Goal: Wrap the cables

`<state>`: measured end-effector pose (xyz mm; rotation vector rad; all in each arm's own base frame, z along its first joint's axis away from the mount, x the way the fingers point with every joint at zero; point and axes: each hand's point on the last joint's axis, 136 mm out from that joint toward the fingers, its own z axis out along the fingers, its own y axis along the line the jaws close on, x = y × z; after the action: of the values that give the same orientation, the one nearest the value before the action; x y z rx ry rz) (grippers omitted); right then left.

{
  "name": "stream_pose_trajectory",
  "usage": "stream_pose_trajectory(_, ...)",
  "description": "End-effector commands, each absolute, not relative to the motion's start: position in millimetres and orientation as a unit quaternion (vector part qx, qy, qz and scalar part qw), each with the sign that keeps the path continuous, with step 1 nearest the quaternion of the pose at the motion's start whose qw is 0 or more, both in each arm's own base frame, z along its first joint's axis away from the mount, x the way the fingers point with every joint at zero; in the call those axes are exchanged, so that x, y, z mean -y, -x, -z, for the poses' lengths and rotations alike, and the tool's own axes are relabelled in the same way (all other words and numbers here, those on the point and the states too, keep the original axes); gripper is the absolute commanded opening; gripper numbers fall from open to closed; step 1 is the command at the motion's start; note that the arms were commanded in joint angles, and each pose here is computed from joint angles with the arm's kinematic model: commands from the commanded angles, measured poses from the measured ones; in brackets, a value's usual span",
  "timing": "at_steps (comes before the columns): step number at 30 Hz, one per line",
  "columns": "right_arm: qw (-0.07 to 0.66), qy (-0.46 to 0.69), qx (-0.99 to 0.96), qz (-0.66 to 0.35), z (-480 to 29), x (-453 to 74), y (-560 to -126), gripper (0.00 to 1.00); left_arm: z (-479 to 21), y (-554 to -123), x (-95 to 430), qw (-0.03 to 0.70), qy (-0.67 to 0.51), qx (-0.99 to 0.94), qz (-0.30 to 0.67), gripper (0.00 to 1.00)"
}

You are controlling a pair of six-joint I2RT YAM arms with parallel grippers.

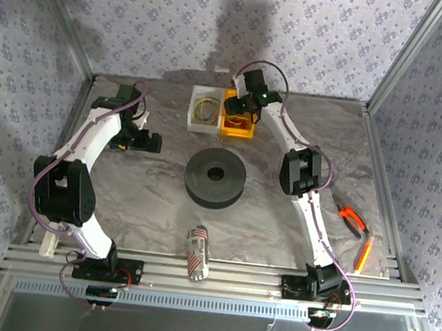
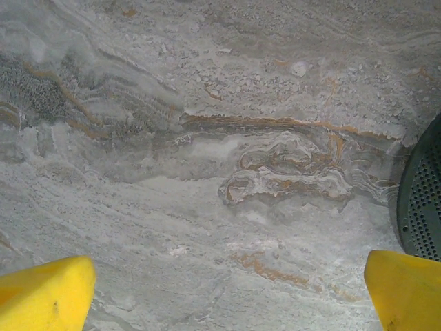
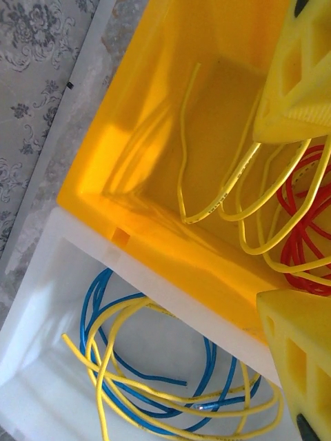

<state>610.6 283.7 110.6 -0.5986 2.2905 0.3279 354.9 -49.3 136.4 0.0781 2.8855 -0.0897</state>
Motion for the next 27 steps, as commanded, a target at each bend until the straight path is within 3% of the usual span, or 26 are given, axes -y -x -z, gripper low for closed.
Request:
stream_pose_trajectory(1,0.380,0.234,-0.885,-0.131,-112,-279,-622,0.58,-144,-355,55,0.138,-0.039,-0.989,0.039,1.00)
stream_pose_trajectory(14,0.371,0.241,-0.887,-0.130,-89,-280,-626,0.49,-147,-359,61,0.139,-0.048,-0.988,0.041,1.00)
stream_pose_trajectory(27,0.391,0.258,-0.874,-0.129,-108,-291,-625,0.22,-150,-360,63,0.140,-0.055,-0.988,0.040,1.00)
